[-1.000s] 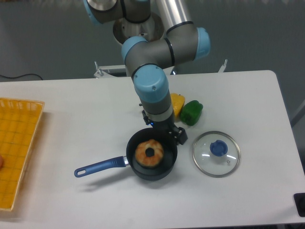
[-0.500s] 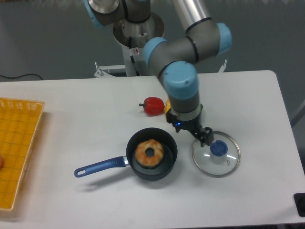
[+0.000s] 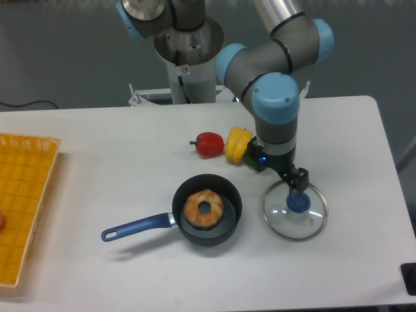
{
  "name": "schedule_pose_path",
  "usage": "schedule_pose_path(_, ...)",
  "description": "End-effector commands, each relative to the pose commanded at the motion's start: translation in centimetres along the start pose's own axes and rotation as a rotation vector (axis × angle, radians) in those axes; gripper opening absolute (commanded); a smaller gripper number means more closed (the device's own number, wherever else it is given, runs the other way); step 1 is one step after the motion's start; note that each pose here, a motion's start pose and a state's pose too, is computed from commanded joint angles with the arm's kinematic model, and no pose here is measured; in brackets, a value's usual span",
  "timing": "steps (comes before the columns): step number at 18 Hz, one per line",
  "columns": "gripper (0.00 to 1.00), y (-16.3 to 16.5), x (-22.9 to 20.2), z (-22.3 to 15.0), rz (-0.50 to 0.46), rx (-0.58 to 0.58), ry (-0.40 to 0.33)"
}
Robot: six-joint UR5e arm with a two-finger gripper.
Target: Place the donuts in the pot
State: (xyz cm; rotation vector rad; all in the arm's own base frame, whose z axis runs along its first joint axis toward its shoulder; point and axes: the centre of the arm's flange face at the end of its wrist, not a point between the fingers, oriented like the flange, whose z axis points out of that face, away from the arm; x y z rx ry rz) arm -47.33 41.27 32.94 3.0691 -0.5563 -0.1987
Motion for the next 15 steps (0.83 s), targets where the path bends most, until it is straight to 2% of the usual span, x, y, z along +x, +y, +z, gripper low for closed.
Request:
schedule_pose_path(6,1.00,3.5,-0.4,1.2,0.057,-0.010,0.027)
schedule_pose_path(15,1.00,4.5,-0.7,1.6,0.060,0.003,0.035)
